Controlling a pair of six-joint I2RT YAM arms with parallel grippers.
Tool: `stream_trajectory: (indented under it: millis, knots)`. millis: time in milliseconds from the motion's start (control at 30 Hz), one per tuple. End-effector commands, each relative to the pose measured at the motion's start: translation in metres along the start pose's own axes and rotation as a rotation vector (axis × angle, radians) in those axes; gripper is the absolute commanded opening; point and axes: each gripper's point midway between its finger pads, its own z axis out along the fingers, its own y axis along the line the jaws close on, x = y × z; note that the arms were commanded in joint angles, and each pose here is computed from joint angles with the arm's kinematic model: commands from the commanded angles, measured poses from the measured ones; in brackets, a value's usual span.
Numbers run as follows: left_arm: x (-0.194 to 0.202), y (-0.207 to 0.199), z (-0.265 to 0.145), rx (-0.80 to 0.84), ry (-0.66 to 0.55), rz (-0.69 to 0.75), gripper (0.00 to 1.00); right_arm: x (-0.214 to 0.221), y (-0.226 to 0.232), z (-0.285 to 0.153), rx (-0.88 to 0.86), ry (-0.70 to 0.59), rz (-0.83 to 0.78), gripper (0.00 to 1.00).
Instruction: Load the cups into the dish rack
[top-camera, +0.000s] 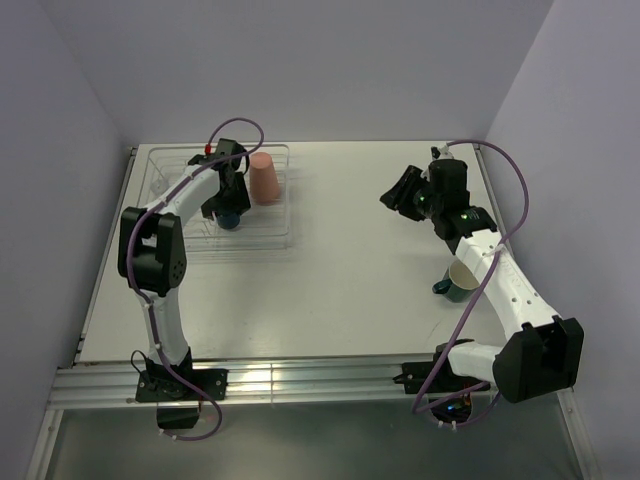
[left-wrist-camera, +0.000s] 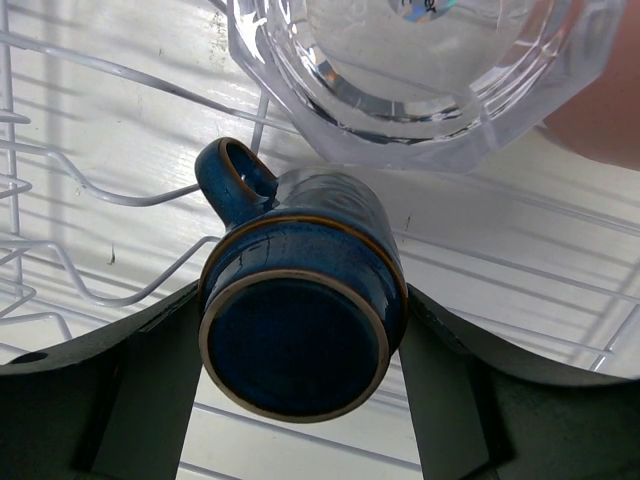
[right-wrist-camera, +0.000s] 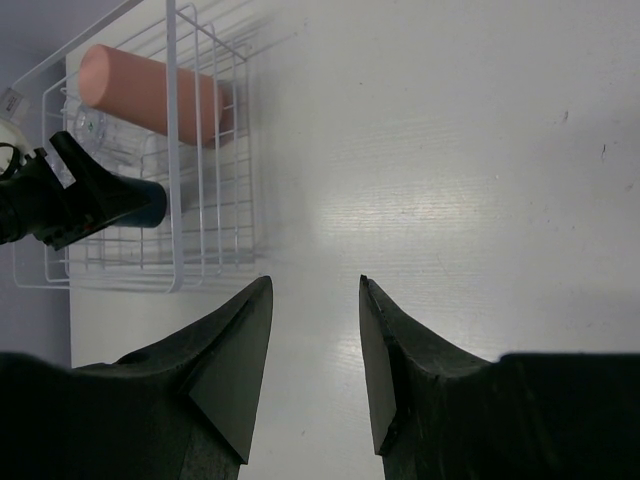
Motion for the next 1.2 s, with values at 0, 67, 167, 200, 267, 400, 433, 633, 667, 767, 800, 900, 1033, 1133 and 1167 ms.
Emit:
stream_trajectory:
  millis: [0,67,167,200,267,400,433,633,667,767,800,900,1033,1133,1167]
  knots:
    - [-0.025,0.005,-0.028,0.014,-0.09,-0.025,0.78,-0.006,0.001,0.001,-0.018,-0.026,-0.012,0.47]
    - [-0.024,0.004,-0.027,0.017,-0.084,-0.023,0.77,-0.007,0.001,0.001,-0.017,-0.028,-0.013,0.47]
    - [-0.024,0.004,-0.029,0.02,-0.086,-0.024,0.77,-0.006,0.0,0.0,-0.012,-0.028,-0.016,0.47]
    - [-0.026,0.005,-0.031,0.023,-0.095,-0.029,0.77,-0.007,-0.001,0.0,-0.011,-0.029,-0.015,0.47]
    - [-0.026,0.006,-0.034,0.024,-0.099,-0.029,0.78,-0.007,0.0,0.0,-0.011,-0.031,-0.016,0.47]
    - [-0.029,0.009,-0.041,0.022,-0.116,-0.031,0.79,-0.006,0.001,0.0,-0.016,-0.027,-0.015,0.47]
    - [-0.029,0.009,-0.043,0.027,-0.118,-0.029,0.79,-0.006,0.0,0.0,-0.014,-0.027,-0.014,0.47]
    - [-0.033,0.01,-0.053,0.041,-0.137,-0.034,0.79,-0.007,0.0,-0.001,-0.008,-0.029,-0.014,0.47]
    - [-0.032,0.01,-0.054,0.043,-0.137,-0.033,0.79,-0.008,0.001,-0.002,-0.007,-0.03,-0.016,0.47]
    - [-0.034,0.01,-0.06,0.056,-0.15,-0.036,0.79,-0.01,0.0,-0.003,0.004,-0.032,-0.017,0.47]
    - [-0.037,0.01,-0.065,0.065,-0.165,-0.04,0.79,-0.011,-0.001,-0.005,0.011,-0.037,-0.017,0.47]
    - [-0.041,0.008,-0.075,0.095,-0.191,-0.045,0.79,-0.014,-0.003,-0.01,0.037,-0.042,-0.024,0.47]
    - [-0.049,0.002,-0.095,0.162,-0.232,-0.059,0.78,-0.021,-0.019,-0.021,0.147,-0.066,-0.026,0.47]
    - [-0.052,-0.014,-0.128,0.282,-0.299,-0.069,0.78,-0.028,-0.036,-0.034,0.263,-0.096,-0.03,0.48]
    - [-0.049,-0.018,-0.134,0.308,-0.308,-0.068,0.78,-0.028,-0.043,-0.036,0.301,-0.097,-0.033,0.48]
